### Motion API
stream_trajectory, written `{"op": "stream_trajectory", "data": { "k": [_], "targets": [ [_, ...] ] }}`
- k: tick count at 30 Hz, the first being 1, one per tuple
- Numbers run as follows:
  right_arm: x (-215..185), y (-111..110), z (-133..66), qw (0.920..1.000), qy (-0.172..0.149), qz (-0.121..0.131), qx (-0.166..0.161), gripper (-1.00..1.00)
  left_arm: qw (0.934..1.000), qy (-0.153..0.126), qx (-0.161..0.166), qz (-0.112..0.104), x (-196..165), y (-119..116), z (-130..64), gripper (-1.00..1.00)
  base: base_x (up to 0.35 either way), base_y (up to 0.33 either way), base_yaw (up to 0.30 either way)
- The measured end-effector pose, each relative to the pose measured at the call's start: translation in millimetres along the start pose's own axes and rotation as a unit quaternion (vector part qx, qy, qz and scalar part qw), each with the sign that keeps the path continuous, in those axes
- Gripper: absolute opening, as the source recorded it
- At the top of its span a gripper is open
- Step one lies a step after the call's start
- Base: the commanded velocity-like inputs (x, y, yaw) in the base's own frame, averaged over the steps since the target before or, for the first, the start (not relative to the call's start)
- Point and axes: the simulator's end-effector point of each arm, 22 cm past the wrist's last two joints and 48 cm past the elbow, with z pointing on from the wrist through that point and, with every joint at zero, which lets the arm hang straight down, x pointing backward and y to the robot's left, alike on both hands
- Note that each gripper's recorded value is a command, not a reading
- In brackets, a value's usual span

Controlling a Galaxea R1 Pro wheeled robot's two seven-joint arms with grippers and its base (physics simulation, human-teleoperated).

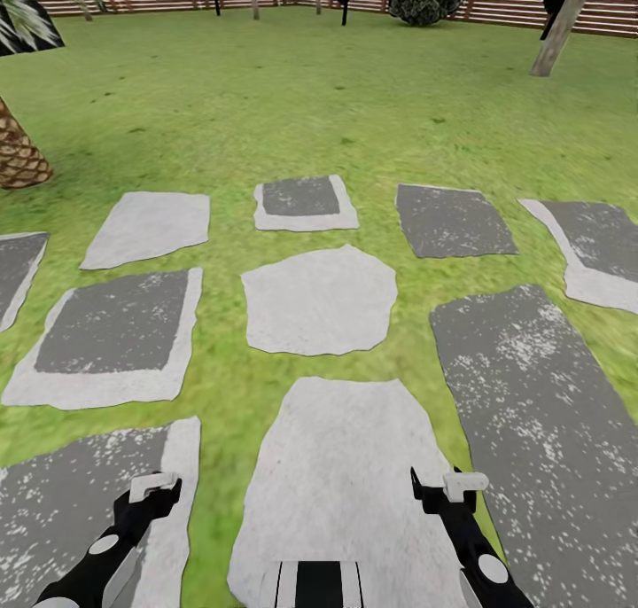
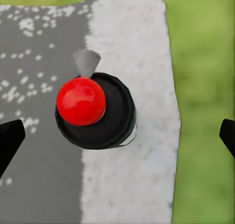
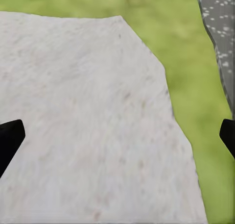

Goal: In the garden, pick up the pesticide atomizer on the floor and spray pesticide onto both trees until each tree trunk is fully covered.

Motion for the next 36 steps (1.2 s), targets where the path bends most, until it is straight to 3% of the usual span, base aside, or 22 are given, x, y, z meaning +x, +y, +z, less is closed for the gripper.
{"op": "stream_trajectory", "data": {
  "k": [21, 36],
  "targets": [
    [30.3, 1.1, 2.3, 0.9996, 0.027, -0.001, -0.001, 1.0, 0.9997, 0.022, -0.004, 0.001, 27.6, 2.5, 7.2, 1.0, 0.0, 0.0, 0.043],
    [30.2, 1.1, 2.3, 0.9996, 0.027, -0.001, -0.001, 1.0, 0.9997, 0.022, -0.006, -0.002, 27.4, 2.8, 7.2, 1.0, 0.045, 0.0, 0.0]
  ]
}}
